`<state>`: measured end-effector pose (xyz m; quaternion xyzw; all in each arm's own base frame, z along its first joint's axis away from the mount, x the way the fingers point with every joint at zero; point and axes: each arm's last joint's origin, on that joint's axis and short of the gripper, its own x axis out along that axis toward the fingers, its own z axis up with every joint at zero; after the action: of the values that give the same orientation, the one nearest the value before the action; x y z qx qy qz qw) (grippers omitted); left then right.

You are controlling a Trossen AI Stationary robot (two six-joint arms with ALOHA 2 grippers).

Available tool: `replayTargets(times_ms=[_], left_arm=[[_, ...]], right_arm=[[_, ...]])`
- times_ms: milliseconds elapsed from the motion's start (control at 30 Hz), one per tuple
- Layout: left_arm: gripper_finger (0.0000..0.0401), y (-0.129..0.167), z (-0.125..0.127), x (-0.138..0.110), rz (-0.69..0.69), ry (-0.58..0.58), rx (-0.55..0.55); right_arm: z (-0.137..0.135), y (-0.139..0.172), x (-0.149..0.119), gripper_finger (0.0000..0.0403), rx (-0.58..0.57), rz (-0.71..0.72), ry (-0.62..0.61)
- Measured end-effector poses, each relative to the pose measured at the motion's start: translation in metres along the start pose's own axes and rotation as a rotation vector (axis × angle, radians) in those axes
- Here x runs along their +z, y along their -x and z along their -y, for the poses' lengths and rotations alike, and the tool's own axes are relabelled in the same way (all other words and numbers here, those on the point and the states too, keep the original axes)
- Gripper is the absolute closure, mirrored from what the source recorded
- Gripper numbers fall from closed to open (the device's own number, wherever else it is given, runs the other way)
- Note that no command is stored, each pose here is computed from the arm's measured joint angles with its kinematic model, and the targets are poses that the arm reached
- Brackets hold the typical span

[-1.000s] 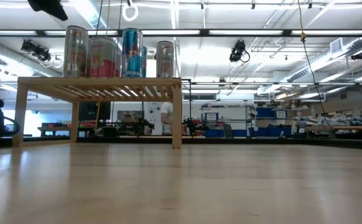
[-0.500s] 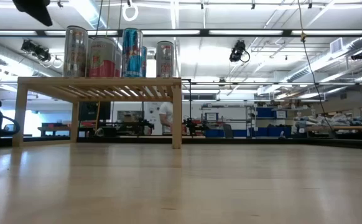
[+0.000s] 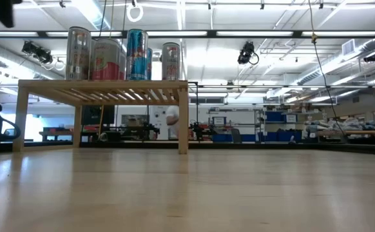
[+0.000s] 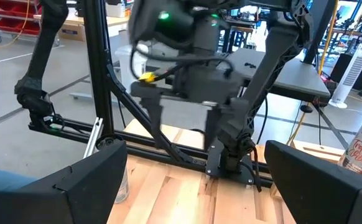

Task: Place canned beverage on shelf
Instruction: Put the white pink soda can on the shelf aligned with the other white pink soda can

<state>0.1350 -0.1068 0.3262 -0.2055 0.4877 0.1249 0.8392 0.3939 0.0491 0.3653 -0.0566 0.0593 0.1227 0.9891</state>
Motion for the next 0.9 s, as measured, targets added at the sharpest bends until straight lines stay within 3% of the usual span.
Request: replayTargets(times_ms=[300, 567, 900], left_arm=[[0.0001, -0.012, 0.028, -0.027, -0.147, -0.014, -0.012], [0.0001, -0.011, 0.049, -0.036, -0.149, 0.046, -0.157], [0.0001, -0.027, 0.070, -0.056, -0.283, 0.127, -0.127]], right_arm=[[0.000, 0.000, 0.000, 0.0012, 0.000, 0.000, 0.000], [0.000, 0.000, 0.000, 0.0012, 0.000, 0.000, 0.000], [0.000, 0.000, 0.000, 0.0012, 0.000, 0.000, 0.000]])
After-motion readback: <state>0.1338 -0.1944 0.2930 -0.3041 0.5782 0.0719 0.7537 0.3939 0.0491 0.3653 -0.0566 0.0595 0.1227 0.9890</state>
